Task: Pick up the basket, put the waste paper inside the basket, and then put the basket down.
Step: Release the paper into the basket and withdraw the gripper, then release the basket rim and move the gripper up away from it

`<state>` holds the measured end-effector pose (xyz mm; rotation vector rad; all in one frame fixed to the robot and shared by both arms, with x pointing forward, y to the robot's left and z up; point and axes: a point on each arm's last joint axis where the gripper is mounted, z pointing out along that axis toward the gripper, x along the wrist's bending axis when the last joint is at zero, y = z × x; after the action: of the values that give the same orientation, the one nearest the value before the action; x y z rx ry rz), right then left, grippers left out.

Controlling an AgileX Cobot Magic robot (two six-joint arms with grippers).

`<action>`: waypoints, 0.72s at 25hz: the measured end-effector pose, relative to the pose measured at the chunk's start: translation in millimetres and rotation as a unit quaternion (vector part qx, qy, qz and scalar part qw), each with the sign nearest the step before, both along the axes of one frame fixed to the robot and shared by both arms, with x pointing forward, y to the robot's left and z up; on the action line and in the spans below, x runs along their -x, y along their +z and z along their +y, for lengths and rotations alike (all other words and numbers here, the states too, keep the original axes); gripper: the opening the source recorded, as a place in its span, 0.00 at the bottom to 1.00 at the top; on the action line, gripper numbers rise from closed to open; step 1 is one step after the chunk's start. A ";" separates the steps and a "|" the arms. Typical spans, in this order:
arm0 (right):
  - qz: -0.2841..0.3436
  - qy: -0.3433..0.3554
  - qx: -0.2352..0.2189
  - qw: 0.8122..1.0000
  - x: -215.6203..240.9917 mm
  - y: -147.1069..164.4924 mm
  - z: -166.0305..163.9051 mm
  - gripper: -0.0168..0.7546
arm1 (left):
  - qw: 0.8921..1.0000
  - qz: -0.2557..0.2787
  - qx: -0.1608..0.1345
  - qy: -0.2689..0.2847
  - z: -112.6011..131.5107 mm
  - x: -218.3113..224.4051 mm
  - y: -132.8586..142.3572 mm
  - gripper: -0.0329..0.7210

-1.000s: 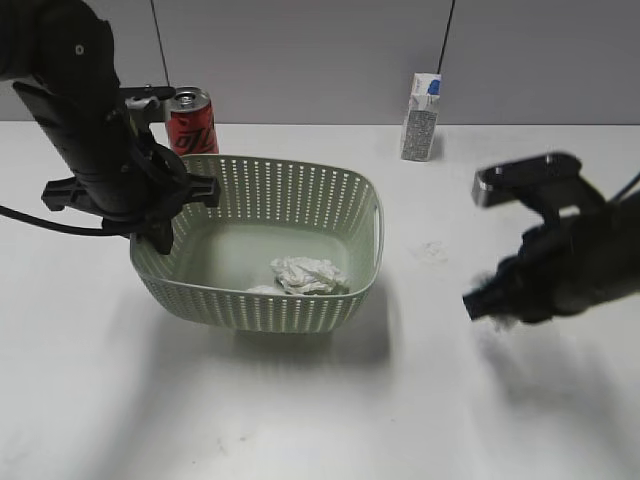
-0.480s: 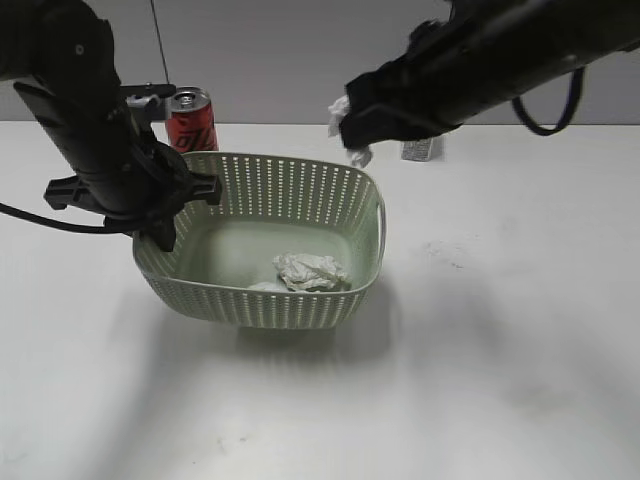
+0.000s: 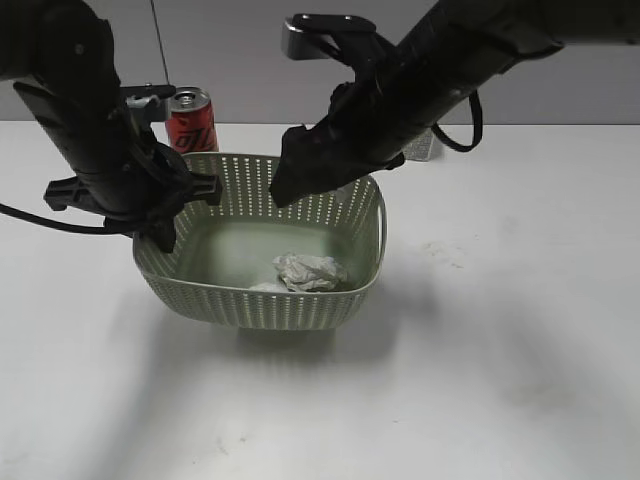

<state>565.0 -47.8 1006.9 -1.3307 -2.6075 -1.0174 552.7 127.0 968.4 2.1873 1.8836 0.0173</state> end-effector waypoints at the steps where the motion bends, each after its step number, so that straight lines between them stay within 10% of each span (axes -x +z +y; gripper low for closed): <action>1: -0.002 -0.002 0.009 1.000 -2.3 3.3 -1.9 0.84 | 1.000 0.000 0.000 0.000 0.0 0.1 0.0 0.07; 12: 0.033 0.024 0.003 0.999 -5.4 47.5 -24.1 0.81 | 1.000 -0.001 0.021 0.012 -3.3 -0.6 0.7 0.07; 18: 0.012 -0.035 0.098 0.994 -19.3 54.3 -73.7 0.80 | 0.999 0.001 0.037 0.022 -5.7 -0.5 1.3 0.07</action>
<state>584.3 -121.5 1061.2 -1.4750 -2.7204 -0.7641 553.2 121.3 969.7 2.0997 1.9020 -0.0462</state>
